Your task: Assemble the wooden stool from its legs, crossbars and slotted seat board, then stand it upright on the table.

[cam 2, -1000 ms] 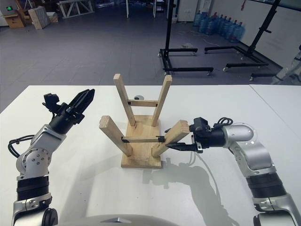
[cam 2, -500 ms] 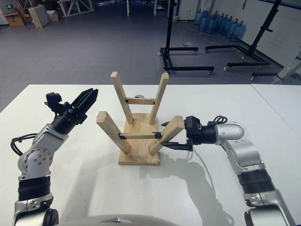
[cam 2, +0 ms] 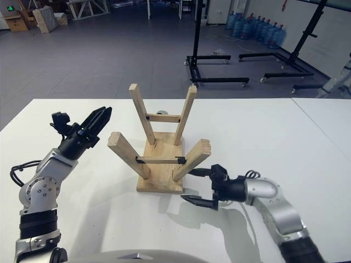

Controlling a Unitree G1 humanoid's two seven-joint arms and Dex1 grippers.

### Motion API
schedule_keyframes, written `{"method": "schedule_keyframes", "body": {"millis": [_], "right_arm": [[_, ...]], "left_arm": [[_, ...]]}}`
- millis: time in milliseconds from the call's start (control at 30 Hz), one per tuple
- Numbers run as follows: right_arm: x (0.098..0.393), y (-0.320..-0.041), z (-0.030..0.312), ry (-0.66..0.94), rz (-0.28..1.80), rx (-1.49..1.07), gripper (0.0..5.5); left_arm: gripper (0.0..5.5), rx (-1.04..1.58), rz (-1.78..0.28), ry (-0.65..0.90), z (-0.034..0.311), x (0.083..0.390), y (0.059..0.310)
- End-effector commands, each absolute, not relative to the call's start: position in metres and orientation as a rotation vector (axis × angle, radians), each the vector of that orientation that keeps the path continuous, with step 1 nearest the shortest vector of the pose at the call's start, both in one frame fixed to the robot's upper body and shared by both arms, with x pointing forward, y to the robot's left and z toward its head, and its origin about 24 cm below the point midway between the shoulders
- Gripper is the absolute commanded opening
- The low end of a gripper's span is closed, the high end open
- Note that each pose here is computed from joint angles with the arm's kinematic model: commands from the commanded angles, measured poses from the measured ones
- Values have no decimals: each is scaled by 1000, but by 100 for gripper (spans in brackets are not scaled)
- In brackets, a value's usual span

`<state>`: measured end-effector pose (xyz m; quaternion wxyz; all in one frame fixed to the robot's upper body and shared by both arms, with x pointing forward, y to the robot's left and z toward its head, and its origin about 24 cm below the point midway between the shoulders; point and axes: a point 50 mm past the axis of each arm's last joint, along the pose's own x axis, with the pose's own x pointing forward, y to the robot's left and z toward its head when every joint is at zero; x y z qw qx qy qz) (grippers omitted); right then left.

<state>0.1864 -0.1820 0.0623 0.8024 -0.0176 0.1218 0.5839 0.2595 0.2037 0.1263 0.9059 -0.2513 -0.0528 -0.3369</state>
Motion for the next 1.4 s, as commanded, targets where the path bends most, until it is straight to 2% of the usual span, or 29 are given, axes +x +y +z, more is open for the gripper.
{"method": "schedule_keyframes", "body": {"millis": [33, 133, 200, 333, 500, 600, 733, 867, 933, 1067, 1233, 1400], "right_arm": [[180, -190, 47, 328, 1154, -76, 407], [178, -190, 38, 357, 1105, -112, 407], [176, -183, 29, 382, 1082, -111, 407], [177, -174, 13, 435, 1023, -44, 407], [182, -167, -2, 469, 1015, -134, 407], [191, -174, -4, 463, 929, -177, 407], [192, -197, 0, 486, 831, -227, 407], [182, -222, 19, 517, 836, -269, 407], [187, -234, 25, 513, 817, -290, 407], [190, -248, 25, 515, 804, -283, 407], [180, -245, 61, 442, 1044, -97, 407], [171, -244, 96, 401, 1227, 36, 407]], "left_arm": [[367, -330, -621, 74, 100, 249, 237], [367, -235, -576, 169, 84, 248, 251], [367, -173, -578, 243, 70, 247, 250], [367, 0, -762, 374, 39, 234, 225], [367, 101, -906, 459, 16, 222, 204], [367, 118, -957, 455, 14, 220, 193], [367, 90, -1026, 414, 17, 221, 170], [367, 60, -1055, 401, 14, 217, 153], [367, 39, -1055, 390, 11, 217, 144], [367, 31, -1007, 367, 12, 232, 122], [367, -6, -986, 349, 11, 228, 103], [367, -46, -940, 348, 5, 225, 95]]}}
